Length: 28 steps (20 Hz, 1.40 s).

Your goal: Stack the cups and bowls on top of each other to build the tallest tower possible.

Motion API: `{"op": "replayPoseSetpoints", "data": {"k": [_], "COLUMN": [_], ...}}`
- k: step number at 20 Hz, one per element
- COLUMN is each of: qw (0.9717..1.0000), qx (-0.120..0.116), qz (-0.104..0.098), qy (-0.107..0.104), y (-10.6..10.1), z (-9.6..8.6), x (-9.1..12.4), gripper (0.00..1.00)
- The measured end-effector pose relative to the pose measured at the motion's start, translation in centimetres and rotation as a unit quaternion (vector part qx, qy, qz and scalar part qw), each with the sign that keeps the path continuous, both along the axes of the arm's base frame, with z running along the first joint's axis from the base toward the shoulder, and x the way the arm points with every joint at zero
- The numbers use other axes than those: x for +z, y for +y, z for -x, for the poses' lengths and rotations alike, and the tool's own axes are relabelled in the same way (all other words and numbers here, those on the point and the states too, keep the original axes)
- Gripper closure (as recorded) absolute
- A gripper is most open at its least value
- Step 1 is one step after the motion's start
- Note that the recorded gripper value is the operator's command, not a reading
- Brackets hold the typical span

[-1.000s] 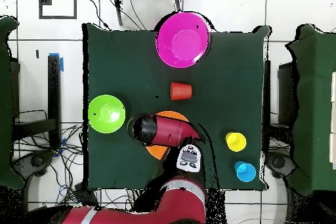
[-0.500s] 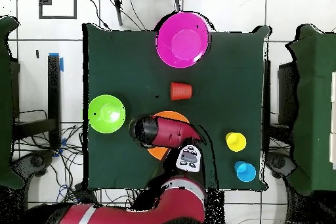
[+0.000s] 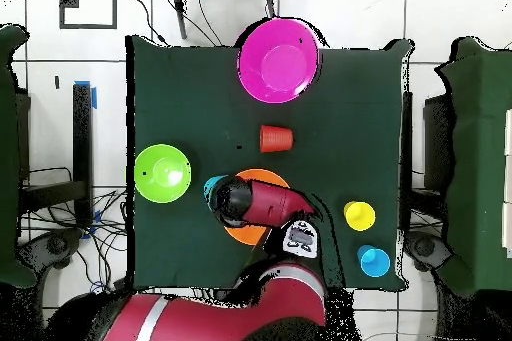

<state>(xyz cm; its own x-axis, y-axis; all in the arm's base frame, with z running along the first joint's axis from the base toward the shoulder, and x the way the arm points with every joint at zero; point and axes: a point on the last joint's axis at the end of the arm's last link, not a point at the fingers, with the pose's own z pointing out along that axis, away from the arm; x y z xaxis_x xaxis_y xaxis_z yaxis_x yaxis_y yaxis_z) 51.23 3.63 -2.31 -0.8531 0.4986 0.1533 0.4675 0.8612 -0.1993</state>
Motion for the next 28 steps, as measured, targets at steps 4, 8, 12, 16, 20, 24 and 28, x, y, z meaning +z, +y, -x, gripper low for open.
{"op": "replayPoseSetpoints", "data": {"k": [4, 8, 12, 16, 20, 24, 28], "qw": [0.9999, 0.9996, 0.9993, 0.9993, 0.9994, 0.9996, 0.9997], "qx": [-0.007, -0.018, -0.028, -0.031, -0.027, -0.02, -0.014], "qz": [0.0, 0.002, 0.005, 0.009, 0.003, 0.002, 0.002], "qy": [0.01, 0.02, 0.023, 0.022, 0.021, 0.021, 0.021], "y": [-1.3, -4.1, -7.2, -9.5, -10.4, -10.7, -10.7], "z": [0.9, 2.1, 3.3, 4.5, 5.0, 5.2, 5.4], "x": [-0.4, -1.3, -2.3, -3.3, -3.5, -3.5, -3.5], "gripper": [0.0, 0.0, 0.0, 0.0, 0.0, 0.0, 0.0]}}
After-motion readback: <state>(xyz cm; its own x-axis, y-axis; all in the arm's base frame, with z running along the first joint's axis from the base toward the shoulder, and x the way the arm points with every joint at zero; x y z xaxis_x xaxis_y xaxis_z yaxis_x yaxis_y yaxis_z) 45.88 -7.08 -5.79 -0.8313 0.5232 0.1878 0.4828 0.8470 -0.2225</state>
